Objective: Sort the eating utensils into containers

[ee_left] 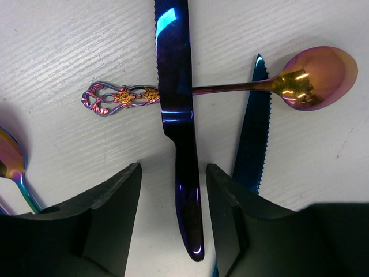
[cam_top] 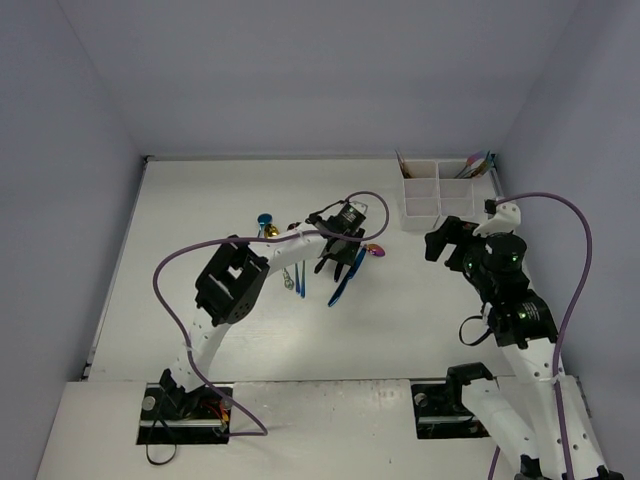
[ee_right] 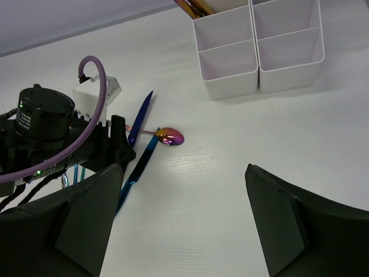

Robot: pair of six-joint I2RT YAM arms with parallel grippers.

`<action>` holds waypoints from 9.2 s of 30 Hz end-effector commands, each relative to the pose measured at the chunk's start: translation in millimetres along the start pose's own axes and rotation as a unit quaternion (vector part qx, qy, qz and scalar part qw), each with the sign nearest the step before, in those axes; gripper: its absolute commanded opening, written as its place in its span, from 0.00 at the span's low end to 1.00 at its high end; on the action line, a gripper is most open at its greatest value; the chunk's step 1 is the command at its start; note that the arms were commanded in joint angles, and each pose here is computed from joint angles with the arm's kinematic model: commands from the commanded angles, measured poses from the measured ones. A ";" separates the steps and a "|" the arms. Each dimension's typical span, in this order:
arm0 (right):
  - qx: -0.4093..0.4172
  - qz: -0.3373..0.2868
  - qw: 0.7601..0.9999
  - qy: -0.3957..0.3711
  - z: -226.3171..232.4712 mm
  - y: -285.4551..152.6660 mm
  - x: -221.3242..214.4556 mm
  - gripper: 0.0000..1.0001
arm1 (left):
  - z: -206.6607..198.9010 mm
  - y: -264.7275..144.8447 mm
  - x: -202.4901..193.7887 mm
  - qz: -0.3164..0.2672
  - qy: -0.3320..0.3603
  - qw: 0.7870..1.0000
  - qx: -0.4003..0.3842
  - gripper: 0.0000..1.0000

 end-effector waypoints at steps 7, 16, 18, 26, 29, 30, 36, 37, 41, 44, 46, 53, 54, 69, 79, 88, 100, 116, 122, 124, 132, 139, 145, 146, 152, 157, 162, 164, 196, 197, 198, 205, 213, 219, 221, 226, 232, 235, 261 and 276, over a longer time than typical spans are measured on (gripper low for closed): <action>0.013 -0.009 1.000 -0.005 6.8 9.8 11.3 0.85 | -7.6 14.1 2.0 -0.003 -0.005 1.000 -0.004 0.15; 0.040 0.016 0.999 -0.002 18.3 19.3 10.0 0.89 | -1.0 -23.3 15.5 -0.042 0.009 0.999 -0.009 0.00; 0.047 0.020 0.999 0.004 22.7 21.6 12.7 0.89 | -0.1 -41.1 21.4 -0.065 0.010 0.998 -0.018 0.00; 0.112 0.053 0.992 0.029 54.5 36.0 28.9 0.92 | -10.2 -115.0 49.0 -0.176 0.014 0.980 -0.088 0.00; 0.144 0.069 0.986 0.040 69.2 40.8 35.0 0.92 | -15.5 -142.7 59.9 -0.222 0.013 0.968 -0.118 0.00; 0.153 0.078 0.984 0.044 73.1 43.8 34.7 0.92 | -19.1 -151.3 65.1 -0.238 0.014 0.962 -0.131 0.00; 0.195 0.097 0.975 0.054 92.3 57.0 45.8 0.92 | -45.1 -210.3 87.3 -0.312 0.040 0.928 -0.200 0.00; 0.199 0.104 0.973 0.056 93.8 61.3 44.5 0.92 | -48.0 -216.8 89.3 -0.319 0.045 0.924 -0.205 0.00; 0.220 0.113 0.967 0.061 103.5 69.1 48.9 0.91 | -58.2 -245.0 98.4 -0.349 0.057 0.909 -0.222 0.00; 0.237 0.121 0.962 0.067 110.8 75.8 51.3 0.87 | -65.2 -260.3 103.6 -0.365 0.062 0.900 -0.232 0.00; 0.244 0.121 0.960 0.068 114.0 77.1 53.3 0.85 | -68.4 -266.3 106.8 -0.371 0.065 0.895 -0.237 0.00; 0.251 0.125 0.958 0.069 115.6 81.9 48.9 0.69 | -82.1 -276.3 110.3 -0.381 0.082 0.887 -0.249 0.00; 0.251 0.126 0.957 0.069 115.8 81.9 47.7 0.66 | -82.6 -276.8 110.8 -0.382 0.081 0.887 -0.248 0.00; 0.257 0.117 0.958 0.049 114.6 78.0 43.2 0.00 | -88.8 -274.8 109.9 -0.382 0.085 0.887 -0.246 0.00; 0.202 0.053 0.978 0.000 99.8 84.3 71.8 0.00 | -64.2 -242.6 93.9 -0.344 0.060 0.918 -0.190 0.52; 0.077 -0.071 0.988 -0.111 71.5 110.3 156.8 0.00 | 29.2 -199.0 56.8 -0.252 -0.034 0.963 -0.094 0.91; -0.059 -0.175 0.962 -0.203 36.2 191.9 223.0 0.00 | 166.4 -205.7 8.1 -0.194 -0.055 0.978 0.045 0.93; -0.067 -0.190 0.954 -0.221 8.6 283.2 210.7 0.00 | 199.6 -203.6 0.8 -0.199 -0.021 0.971 0.134 0.96; -0.064 -0.163 0.960 -0.217 -1.3 303.0 174.2 0.00 | 204.6 -200.2 1.5 -0.191 -0.017 0.970 0.150 0.96; -0.064 -0.157 0.962 -0.212 -4.7 305.7 163.2 0.00 | 204.2 -198.1 1.5 -0.190 -0.016 0.971 0.148 0.96; -0.068 -0.123 0.968 -0.209 -16.2 306.7 122.6 0.00 | 202.1 -199.5 3.8 -0.193 -0.014 0.971 0.142 0.96; -0.054 -0.099 0.972 -0.208 -15.9 306.1 101.7 0.06 | 201.5 -204.8 5.9 -0.200 -0.012 0.970 0.141 0.96; -0.041 -0.085 0.975 -0.202 -11.5 300.4 97.5 0.22 | 199.7 -210.1 7.7 -0.211 -0.012 0.968 0.135 0.96; -0.041 -0.086 0.975 -0.200 -10.5 297.4 99.9 0.24 | 198.9 -210.2 7.9 -0.211 -0.012 0.968 0.132 0.96; -0.015 -0.108 0.976 -0.187 5.7 264.8 125.0 0.41 | 186.2 -212.4 9.8 -0.217 -0.014 0.972 0.093 0.96; 0.014 -0.116 0.979 -0.169 21.6 224.5 142.2 0.57 | 162.3 -212.7 15.1 -0.216 -0.037 0.975 0.037 0.96; 0.038 -0.126 0.982 -0.138 33.4 175.5 150.5 0.72 | 121.2 -213.3 26.3 -0.203 -0.014 0.979 0.007 0.96; 0.042 -0.120 0.985 -0.113 34.2 160.0 143.8 0.77 | 98.6 -207.0 30.7 -0.196 -0.003 0.981 -0.009 0.96; 0.038 -0.081 0.996 0.000 9.7 -17.0 43.7 1.00 | -22.7 -54.5 -20.2 0.034 0.083 0.995 -0.044 0.82; 0.039 -0.079 0.996 0.000 9.7 -17.6 42.3 1.00 | -23.0 -51.6 -22.9 0.039 0.084 0.995 -0.046 0.80; 0.039 -0.078 0.996 0.000 9.6 -18.0 41.4 1.00 | -24.2 -48.4 -25.9 0.046 0.086 0.994 -0.051 0.79; 0.035 -0.069 0.997 -0.002 7.3 -17.7 35.9 1.00 | -27.3 -34.9 -30.7 0.062 0.086 0.993 -0.052 0.64; 0.036 -0.070 0.997 -0.003 8.4 -19.0 38.2 1.00 | -27.2 -19.6 -44.9 0.092 0.076 0.992 -0.046 0.41; 0.037 -0.065 0.997 -0.004 9.3 -15.7 39.7 1.00 | -28.8 -22.3 -52.5 0.103 0.067 0.991 -0.055 0.20; 0.037 -0.062 0.997 -0.004 9.6 -14.0 39.1 1.00 | -28.5 -25.9 -52.9 0.103 0.067 0.991 -0.057 0.17; 0.036 -0.056 0.998 -0.004 9.4 -10.4 38.5 1.00 | -24.6 -30.3 -61.5 0.116 0.059 0.990 -0.054 0.17; 0.036 -0.050 0.998 -0.001 9.9 -7.4 36.7 1.00 | -18.6 -30.4 -73.2 0.142 0.046 0.988 -0.037 0.24; 0.038 -0.046 0.998 0.001 10.7 -5.8 35.1 1.00 | -18.3 -27.7 -76.8 0.150 0.042 0.987 -0.036 0.24; 0.128 0.100 0.983 0.090 44.9 30.4 -9.5 1.00 | -8.9 -113.5 10.9 -0.058 0.050 0.996 -0.054 0.00; 0.234 0.143 0.953 0.132 86.6 61.1 1.8 0.98 | -45.0 -216.5 69.8 -0.247 0.065 0.946 -0.202 0.00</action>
Point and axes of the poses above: each gripper's point midway between its finger pads, its own y axis out along the fingers, its own z axis along the line the jaws close on, x = y × z, the point moved 2 cm from there along -y, back along the fingers
